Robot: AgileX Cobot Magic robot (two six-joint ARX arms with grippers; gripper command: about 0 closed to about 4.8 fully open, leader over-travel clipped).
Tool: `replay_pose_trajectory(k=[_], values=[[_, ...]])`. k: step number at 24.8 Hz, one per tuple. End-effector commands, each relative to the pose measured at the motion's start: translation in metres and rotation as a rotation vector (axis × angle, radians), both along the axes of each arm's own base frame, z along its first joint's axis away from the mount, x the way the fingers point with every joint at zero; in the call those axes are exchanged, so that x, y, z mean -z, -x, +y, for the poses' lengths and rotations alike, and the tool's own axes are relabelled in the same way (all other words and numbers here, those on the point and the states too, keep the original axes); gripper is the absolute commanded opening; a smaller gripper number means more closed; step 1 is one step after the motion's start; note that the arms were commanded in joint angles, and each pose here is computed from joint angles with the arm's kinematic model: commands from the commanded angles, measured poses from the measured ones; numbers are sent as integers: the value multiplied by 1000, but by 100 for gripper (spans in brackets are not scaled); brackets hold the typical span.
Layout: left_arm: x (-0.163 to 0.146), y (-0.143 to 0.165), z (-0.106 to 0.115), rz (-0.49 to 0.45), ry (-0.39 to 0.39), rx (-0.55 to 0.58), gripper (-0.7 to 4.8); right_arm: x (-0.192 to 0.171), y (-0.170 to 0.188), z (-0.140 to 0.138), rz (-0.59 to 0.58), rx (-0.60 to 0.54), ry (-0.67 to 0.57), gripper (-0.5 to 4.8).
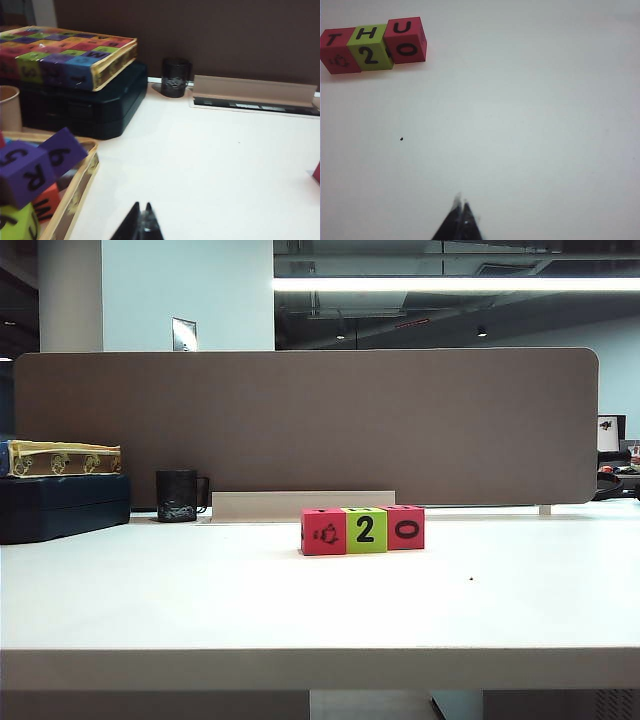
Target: Select the appropriate blocks from the scattered letter blocks on the table and arrange them in a row to spell out "THU".
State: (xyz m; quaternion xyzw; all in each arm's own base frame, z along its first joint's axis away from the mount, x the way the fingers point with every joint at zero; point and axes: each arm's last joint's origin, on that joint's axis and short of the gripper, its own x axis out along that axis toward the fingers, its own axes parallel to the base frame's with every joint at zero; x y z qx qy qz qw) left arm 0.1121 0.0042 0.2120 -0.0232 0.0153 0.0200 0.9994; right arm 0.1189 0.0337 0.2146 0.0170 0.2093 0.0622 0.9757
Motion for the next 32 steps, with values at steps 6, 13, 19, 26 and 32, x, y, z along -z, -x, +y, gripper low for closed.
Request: replay_pose_trajectory(k=[6, 13, 19, 26, 32], values=[[50, 15, 5, -7, 37, -34, -5, -3, -1, 0, -19, 0, -9, -5], [60, 16, 7, 97, 32, -117, -5, -2, 0, 0, -13, 0, -7, -5], [65, 17, 7, 155, 16, -106, -5, -2, 0, 0, -13, 0, -8, -5], [65, 17, 6, 166, -80, -71, -5, -2, 0, 0, -13, 0, -7, -5], [64, 17, 5, 150, -32, -19, -5, -2, 0, 0, -13, 0, -7, -5]])
